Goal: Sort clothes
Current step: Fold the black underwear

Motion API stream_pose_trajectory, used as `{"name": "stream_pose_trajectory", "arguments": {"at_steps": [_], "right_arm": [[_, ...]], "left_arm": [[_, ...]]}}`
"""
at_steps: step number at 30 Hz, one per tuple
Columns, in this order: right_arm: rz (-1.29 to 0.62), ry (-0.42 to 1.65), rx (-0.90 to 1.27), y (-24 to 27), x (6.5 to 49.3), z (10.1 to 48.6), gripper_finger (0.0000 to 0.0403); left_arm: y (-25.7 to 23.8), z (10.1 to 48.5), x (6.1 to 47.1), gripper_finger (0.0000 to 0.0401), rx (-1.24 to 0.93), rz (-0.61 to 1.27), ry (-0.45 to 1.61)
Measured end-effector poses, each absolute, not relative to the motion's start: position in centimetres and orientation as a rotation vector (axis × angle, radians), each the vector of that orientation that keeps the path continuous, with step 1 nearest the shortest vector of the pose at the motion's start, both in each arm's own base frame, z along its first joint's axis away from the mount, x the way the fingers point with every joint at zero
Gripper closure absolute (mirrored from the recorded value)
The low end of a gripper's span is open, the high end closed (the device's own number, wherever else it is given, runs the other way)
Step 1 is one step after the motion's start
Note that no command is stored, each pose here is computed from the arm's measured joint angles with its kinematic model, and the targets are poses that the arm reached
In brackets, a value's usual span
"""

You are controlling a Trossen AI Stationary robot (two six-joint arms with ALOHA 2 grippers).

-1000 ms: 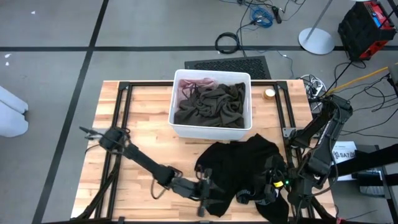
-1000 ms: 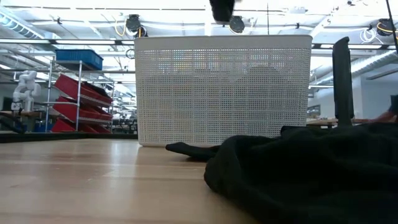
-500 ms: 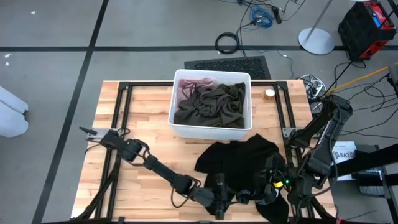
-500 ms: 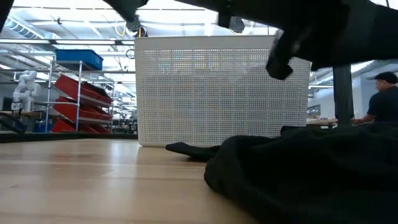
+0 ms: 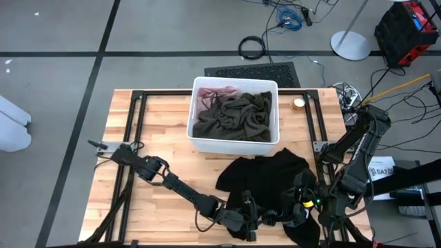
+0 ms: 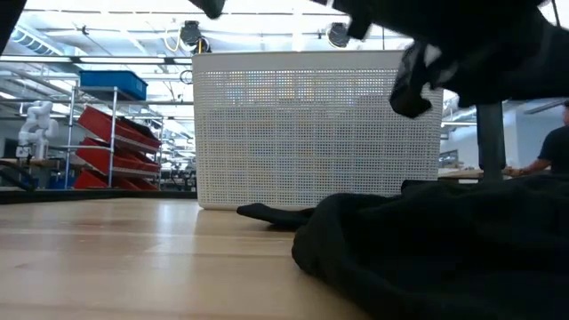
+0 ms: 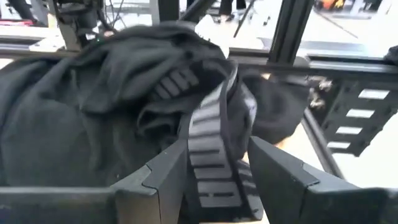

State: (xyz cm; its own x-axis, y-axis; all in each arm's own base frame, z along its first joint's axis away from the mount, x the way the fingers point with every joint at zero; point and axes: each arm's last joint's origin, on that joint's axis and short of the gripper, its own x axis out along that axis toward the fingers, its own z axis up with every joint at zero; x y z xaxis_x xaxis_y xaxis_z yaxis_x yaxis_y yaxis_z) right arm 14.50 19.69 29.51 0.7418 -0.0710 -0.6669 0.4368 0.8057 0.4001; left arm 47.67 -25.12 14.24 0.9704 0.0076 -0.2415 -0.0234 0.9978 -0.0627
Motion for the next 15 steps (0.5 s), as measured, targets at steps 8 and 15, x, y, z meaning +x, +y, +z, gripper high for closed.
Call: {"name": "stream_pose_trajectory", "arguments": {"at_steps": [8, 15], "right_arm": [[-0.31, 0.684, 0.583, 19.5, 14.8, 29.5, 0.0403], [-0.309, 0.684, 0.578, 19.5, 14.8, 29.5, 0.0403]], "left_arm": [[-23.6, 12.7, 48.7, 0.0226, 0.0, 0.063, 0.375], [-23.3, 12.5, 48.6, 0.0348, 0.034, 0.079, 0.408]]}}
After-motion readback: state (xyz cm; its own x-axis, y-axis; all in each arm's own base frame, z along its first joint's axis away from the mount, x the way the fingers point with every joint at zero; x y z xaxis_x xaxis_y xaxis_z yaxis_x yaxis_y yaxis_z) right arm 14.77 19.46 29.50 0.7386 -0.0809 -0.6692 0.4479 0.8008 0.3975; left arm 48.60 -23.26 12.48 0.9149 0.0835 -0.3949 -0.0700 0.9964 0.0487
